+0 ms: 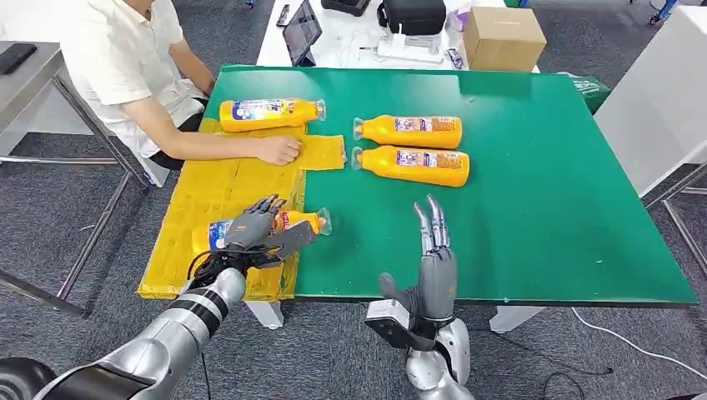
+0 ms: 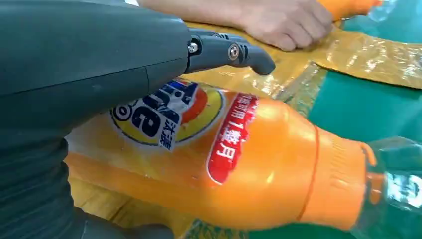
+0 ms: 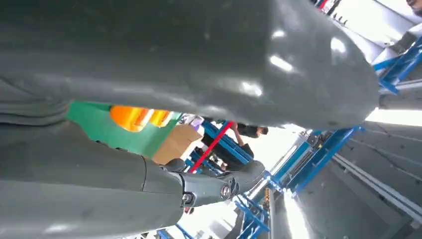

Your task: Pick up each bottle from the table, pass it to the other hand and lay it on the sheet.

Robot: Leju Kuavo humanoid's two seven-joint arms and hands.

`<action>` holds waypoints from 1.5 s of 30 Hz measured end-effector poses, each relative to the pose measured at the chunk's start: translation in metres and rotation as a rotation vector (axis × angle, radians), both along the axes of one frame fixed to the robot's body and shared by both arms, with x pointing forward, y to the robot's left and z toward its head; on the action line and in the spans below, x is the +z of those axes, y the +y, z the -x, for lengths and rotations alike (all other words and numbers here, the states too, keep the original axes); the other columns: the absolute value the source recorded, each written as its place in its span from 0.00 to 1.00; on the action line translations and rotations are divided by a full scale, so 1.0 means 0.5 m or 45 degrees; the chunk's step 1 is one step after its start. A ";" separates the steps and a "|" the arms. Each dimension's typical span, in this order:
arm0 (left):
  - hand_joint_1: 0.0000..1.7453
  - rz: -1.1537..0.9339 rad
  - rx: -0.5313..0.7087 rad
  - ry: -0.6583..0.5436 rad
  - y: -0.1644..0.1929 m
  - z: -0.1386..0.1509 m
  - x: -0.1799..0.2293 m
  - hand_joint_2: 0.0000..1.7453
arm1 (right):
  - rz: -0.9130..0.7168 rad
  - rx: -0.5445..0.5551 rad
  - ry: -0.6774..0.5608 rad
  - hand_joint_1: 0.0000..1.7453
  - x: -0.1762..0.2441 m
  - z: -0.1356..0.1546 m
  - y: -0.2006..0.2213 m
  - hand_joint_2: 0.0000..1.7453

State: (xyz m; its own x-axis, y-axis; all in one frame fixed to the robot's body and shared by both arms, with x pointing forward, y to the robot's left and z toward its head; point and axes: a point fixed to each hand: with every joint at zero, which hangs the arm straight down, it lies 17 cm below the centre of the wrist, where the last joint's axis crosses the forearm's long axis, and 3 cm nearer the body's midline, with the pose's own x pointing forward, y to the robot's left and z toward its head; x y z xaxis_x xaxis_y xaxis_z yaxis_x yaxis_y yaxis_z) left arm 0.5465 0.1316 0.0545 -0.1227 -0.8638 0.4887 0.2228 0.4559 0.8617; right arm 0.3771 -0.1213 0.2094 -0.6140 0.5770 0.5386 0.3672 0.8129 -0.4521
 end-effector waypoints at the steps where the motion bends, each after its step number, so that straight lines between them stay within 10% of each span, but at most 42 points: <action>1: 0.00 0.024 -0.020 0.005 -0.007 0.002 0.000 1.00 | 0.000 0.001 0.004 0.00 -0.002 0.000 0.000 0.00; 14: 0.00 0.146 -0.102 0.024 -0.045 0.017 0.003 1.00 | 0.007 0.003 0.012 0.00 -0.009 0.000 0.000 0.00; 19: 0.00 0.593 -0.267 -0.088 -0.144 0.122 0.074 1.00 | 0.034 0.000 0.048 0.00 -0.037 0.009 -0.009 0.00; 20: 0.00 0.729 -0.281 -0.179 -0.148 0.144 0.127 1.00 | 0.047 -0.001 0.052 0.00 -0.042 0.012 -0.011 1.00; 23: 0.00 1.204 0.037 -0.790 0.009 0.208 0.337 1.00 | 0.493 -0.044 -0.022 0.00 -0.073 0.010 0.004 1.00; 27: 0.00 1.329 0.231 -1.008 0.098 0.251 0.387 1.00 | 0.767 -0.258 0.161 0.00 -0.165 -0.075 -0.107 1.00; 45: 0.00 1.440 0.306 -0.859 0.105 0.248 0.362 1.00 | 0.962 -0.605 0.600 0.00 -0.318 -0.204 -0.389 1.00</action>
